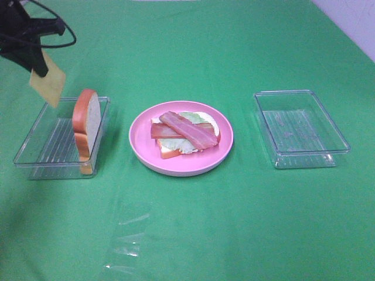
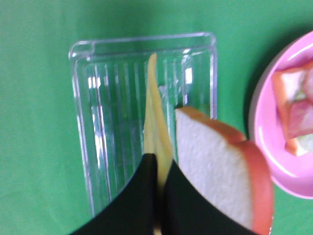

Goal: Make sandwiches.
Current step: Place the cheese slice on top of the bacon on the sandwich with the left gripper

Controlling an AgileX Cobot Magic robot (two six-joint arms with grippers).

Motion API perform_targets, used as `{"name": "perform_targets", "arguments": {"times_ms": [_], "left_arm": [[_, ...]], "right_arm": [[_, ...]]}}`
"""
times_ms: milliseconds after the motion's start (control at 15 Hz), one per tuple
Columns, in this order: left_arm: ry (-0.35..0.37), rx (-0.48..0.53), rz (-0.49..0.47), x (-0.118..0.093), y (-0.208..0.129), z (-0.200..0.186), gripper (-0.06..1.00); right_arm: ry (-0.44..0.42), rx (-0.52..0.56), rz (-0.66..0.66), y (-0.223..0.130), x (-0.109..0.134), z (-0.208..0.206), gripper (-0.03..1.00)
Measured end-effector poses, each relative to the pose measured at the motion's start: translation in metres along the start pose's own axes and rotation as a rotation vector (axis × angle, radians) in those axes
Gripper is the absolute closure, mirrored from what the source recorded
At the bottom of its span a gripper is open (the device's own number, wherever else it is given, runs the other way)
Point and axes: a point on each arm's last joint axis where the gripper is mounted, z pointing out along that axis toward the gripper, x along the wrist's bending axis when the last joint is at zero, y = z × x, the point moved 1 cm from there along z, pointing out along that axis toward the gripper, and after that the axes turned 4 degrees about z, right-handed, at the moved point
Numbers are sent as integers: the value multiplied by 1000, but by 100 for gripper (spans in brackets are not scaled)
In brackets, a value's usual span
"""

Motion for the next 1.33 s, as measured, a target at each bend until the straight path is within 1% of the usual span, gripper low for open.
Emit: {"name": "perform_targets", "arguments": {"times_ms": [67,133,200,267,400,467,533,600,800,933,1000,1133,1333], "left_arm": [[-21,-94,50,-31,14,-18,94],[-29,-121,60,-39,17,-22,94],[-59,-181,83,-58,23,-27,94],[-98,-222,101,-77,25,-28,94],[-197,-266,117,-113,24,-25,94],[-254,-265,121,-131,22,-19,94],[-279,-260,125,-140,20,-16,94],[-347,-226,135,-162,15,0,94],[-426,-140,169,-194,2,35,94],[-466,-79,181,-209,-7,61,94],[-484,-24,175,-214,-13,79,94],[-480,32,171,-212,-18,95,94],[-477,51,171,-211,-19,100,94]], "right_arm": [[0,0,0,0,0,0,-1],[0,0,0,0,0,0,-1],[0,0,0,0,0,0,-1],[0,0,0,0,0,0,-1],[0,0,0,0,0,0,-1],[0,0,0,0,0,0,-1],[0,0,0,0,0,0,-1],[0,0,0,0,0,0,-1],[0,0,0,0,0,0,-1],[0,0,0,0,0,0,-1],[0,0,0,0,0,0,-1],[0,0,0,0,0,0,-1],[0,0,0,0,0,0,-1]]}}
